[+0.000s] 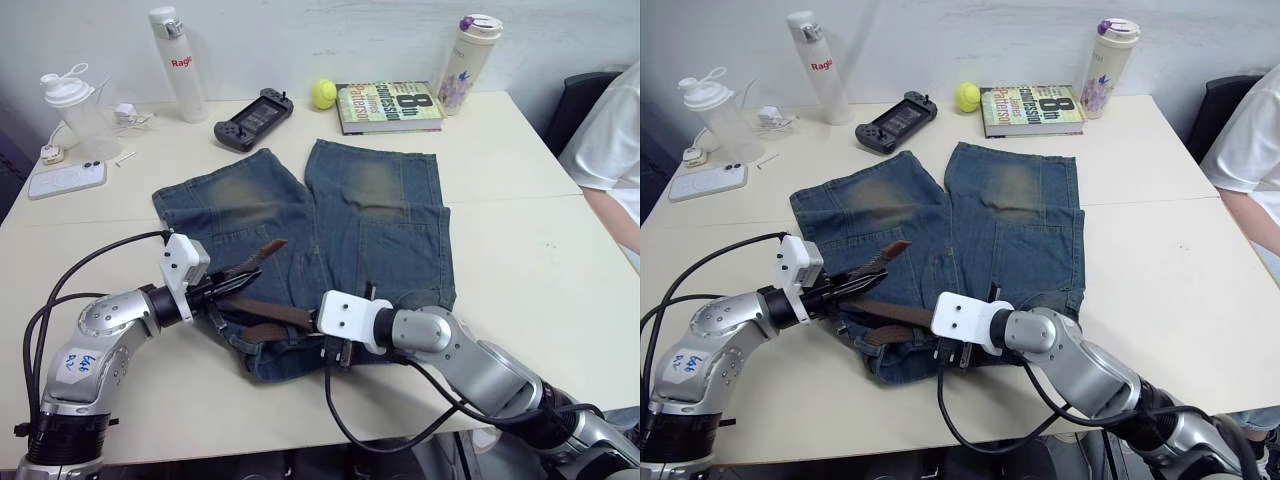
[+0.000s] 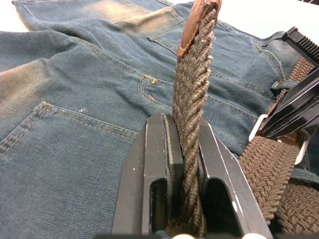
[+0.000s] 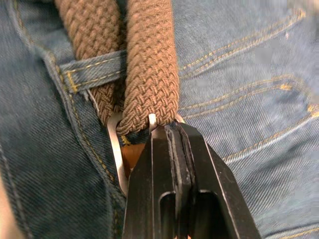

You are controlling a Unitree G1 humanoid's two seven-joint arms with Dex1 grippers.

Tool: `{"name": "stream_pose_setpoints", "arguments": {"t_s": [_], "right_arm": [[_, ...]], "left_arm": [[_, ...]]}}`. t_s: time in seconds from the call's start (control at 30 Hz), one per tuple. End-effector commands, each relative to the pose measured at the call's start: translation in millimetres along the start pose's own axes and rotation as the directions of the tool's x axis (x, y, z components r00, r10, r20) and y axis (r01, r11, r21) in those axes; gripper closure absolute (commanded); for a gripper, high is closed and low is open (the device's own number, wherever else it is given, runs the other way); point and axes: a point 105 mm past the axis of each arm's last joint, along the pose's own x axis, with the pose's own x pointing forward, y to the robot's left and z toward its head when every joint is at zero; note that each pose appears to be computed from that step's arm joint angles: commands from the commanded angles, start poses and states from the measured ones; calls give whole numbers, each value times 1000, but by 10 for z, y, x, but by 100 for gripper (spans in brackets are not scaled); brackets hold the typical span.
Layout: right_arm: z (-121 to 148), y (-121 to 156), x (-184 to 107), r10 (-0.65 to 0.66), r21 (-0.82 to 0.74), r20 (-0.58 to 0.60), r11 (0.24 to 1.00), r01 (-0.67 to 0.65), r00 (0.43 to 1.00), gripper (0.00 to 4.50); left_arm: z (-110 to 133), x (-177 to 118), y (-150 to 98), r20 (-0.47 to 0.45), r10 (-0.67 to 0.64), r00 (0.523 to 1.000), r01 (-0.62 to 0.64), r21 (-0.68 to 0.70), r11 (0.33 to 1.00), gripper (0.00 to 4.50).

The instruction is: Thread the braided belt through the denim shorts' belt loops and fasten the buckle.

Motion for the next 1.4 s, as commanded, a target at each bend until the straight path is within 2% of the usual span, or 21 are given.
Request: {"name": "stream_pose_setpoints", "arguments": {"t_s": [0.03, 0.2, 0.63, 1.07, 1.4], "right_arm": [[-267, 194, 49, 43, -81, -90, 995, -50, 995, 449], [-251, 159, 84, -2, -148, -66, 989, -7, 998, 449], [-220, 197, 111, 24, -217, -34, 976, -31, 999, 449], [-137, 281, 16, 41, -349, 60, 937, -18, 997, 449], [-164, 355, 30, 74, -333, 31, 941, -60, 997, 449]], "left_arm": [[179, 58, 12, 35, -8, 999, 6, 56, 998, 427], [274, 144, 30, 52, -27, 998, 23, 68, 997, 427], [691, 503, -19, 115, -155, 981, 138, 147, 979, 427], [651, 478, -4, 104, -163, 981, 146, 153, 977, 427], [681, 507, -48, 110, -165, 980, 148, 148, 978, 427]]}}
